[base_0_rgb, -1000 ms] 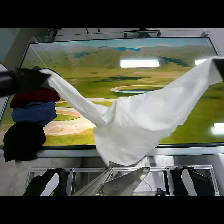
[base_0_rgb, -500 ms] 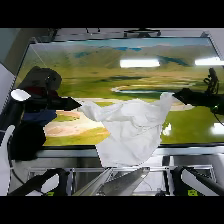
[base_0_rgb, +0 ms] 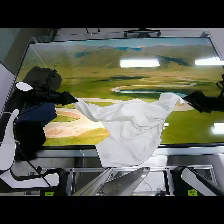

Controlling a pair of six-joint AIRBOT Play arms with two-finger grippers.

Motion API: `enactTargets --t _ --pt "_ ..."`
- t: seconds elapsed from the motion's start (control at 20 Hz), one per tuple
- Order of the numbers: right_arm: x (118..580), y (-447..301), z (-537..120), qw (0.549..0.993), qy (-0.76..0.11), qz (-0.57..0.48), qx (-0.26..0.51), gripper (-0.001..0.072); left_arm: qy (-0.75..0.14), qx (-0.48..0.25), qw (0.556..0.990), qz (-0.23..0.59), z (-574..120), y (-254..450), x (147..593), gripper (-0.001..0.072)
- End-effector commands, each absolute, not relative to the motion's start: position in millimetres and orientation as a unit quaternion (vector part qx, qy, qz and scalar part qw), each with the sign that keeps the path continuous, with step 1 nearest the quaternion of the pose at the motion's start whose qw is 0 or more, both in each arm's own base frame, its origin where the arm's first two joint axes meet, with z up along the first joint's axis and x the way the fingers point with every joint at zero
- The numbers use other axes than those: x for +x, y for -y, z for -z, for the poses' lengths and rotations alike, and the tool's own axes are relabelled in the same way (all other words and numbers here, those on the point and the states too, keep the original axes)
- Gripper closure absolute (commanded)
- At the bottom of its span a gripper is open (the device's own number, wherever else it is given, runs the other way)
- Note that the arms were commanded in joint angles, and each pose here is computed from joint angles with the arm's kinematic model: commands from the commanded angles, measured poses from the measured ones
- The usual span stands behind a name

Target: Fold the shirts.

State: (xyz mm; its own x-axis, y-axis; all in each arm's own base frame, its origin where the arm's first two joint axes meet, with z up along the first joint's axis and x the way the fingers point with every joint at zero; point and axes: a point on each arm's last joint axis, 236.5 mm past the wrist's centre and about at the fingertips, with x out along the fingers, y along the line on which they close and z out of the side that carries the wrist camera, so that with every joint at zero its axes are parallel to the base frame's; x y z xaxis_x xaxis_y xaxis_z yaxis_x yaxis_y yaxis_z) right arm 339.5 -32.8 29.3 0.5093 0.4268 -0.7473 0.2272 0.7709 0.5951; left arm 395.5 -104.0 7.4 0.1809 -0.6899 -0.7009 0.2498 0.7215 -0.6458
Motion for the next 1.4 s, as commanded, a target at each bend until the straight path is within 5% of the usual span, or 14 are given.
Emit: enactTargets --t 0.0,0.35,0.9,0.95,1.0,1.05,1.2,1.35 --pt "258 3 -3 0.738 -0.565 -0.026 0.369 0.0205 -0.554 -0.192 0.742 0.325 -5 99 410 0.069" --pt "156 -94 85 0.659 -0.619 -0.028 0.427 0.0205 -0.556 -0.188 0.735 0.338 -9 100 416 0.069" --pt "185 -149 104 0.647 -0.6 -0.105 0.458 0.0208 -0.563 -0.19 0.726 0.346 -9 102 410 0.069" --pt "190 -158 102 0.646 -0.592 -0.123 0.465 0.0352 -0.564 -0.19 0.726 0.346 -9 102 410 0.069" --pt "196 -165 99 0.645 -0.582 -0.143 0.474 0.0609 -0.564 -0.19 0.726 0.346 -10 102 410 0.069" --pt "204 -170 93 0.643 -0.569 -0.16 0.487 0.0688 -0.564 -0.19 0.724 0.347 -10 103 409 0.069" --pt "229 -184 38 0.647 -0.531 -0.252 0.486 0.069 -0.551 -0.214 0.72 0.363 -31 107 404 0.0691" --pt "269 -170 -99 0.694 -0.418 -0.368 0.456 0.069 -0.447 -0.261 0.763 0.388 -118 102 412 0.0691"
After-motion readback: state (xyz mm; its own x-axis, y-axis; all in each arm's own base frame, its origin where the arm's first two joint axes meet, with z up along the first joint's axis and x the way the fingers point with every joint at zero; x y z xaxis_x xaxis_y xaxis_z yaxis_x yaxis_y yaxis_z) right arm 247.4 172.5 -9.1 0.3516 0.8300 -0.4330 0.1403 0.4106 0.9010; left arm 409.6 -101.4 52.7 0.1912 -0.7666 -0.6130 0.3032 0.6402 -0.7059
